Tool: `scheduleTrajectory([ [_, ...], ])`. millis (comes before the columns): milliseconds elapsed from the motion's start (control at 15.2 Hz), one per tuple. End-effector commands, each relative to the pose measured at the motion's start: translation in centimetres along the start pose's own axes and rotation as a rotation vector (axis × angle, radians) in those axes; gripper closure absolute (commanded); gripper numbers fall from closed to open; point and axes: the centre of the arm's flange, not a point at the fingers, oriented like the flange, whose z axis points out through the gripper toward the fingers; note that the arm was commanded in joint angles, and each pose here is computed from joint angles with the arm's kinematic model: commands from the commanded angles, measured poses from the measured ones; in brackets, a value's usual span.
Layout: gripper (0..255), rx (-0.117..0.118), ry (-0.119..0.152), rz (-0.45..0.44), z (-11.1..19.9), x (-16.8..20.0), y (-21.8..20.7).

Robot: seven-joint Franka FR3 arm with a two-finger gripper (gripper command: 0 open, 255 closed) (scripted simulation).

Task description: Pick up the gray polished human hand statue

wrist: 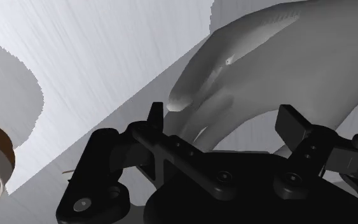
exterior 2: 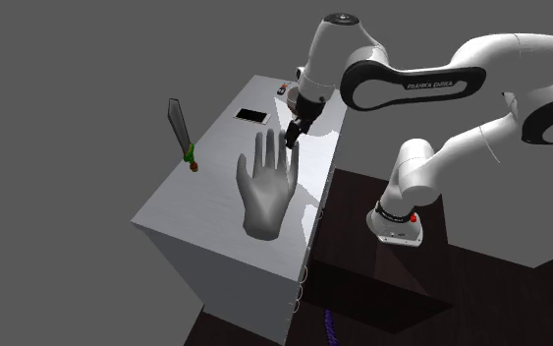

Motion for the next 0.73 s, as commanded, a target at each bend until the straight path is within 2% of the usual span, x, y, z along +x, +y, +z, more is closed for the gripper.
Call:
scheduleTrajectory([
  [0,0,0.004,0.026,0.042,1.0,0.4,-2.3],
  [660,0,0.012,0.146,0.232,6.5,4.3,-13.0],
])
